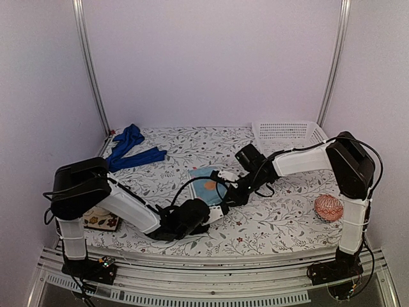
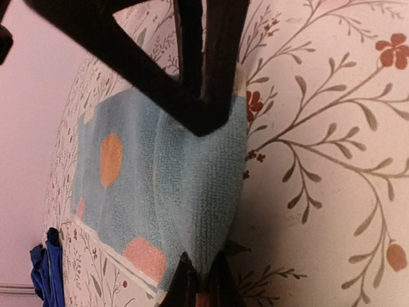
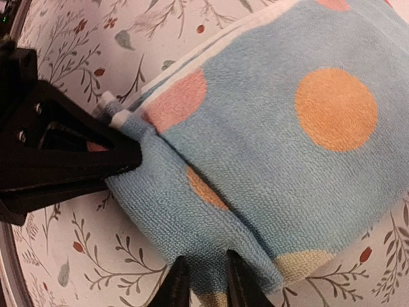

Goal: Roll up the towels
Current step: Roll the towel at the center of the board.

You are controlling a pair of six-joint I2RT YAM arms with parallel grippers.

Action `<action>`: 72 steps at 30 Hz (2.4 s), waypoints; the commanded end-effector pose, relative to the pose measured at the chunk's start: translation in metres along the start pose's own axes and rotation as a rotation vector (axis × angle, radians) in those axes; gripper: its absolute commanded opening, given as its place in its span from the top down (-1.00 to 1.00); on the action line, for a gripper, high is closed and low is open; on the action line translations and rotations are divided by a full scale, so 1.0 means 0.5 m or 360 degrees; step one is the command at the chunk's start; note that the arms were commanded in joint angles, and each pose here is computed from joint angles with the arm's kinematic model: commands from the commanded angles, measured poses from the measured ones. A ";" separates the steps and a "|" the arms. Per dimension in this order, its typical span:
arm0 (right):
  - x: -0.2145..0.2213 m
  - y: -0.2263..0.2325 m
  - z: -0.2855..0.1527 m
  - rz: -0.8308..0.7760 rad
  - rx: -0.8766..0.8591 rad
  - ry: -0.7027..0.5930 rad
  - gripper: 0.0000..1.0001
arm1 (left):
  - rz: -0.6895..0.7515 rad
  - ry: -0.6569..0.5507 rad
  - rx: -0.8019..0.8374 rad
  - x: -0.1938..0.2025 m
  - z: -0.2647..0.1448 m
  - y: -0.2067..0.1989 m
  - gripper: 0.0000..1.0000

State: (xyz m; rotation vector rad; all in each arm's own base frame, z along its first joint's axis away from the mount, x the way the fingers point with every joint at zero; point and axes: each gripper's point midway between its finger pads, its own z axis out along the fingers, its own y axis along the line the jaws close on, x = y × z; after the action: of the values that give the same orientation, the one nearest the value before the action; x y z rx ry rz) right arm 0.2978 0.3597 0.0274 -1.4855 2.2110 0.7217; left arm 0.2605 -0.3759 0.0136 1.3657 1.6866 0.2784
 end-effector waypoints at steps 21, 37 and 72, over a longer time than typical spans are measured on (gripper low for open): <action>-0.005 0.166 -0.152 -0.1262 0.0694 -0.0451 -0.30 | -0.0423 -0.0029 0.0816 0.020 -0.053 -0.012 1.00; 0.001 0.126 -0.048 -0.1659 0.0820 -0.0233 -0.31 | -0.0572 0.0022 0.1168 0.020 -0.068 -0.012 1.00; 0.041 0.150 0.046 -0.1305 0.0430 0.0043 0.95 | -0.0678 -0.0067 0.1057 0.020 -0.124 0.043 0.03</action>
State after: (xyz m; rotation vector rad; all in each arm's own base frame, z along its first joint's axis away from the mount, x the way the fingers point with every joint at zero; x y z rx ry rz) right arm 0.2398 0.3862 0.0302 -1.9341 1.2614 -0.0072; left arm 0.2188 -0.3414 0.0369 1.4774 2.1242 -0.6532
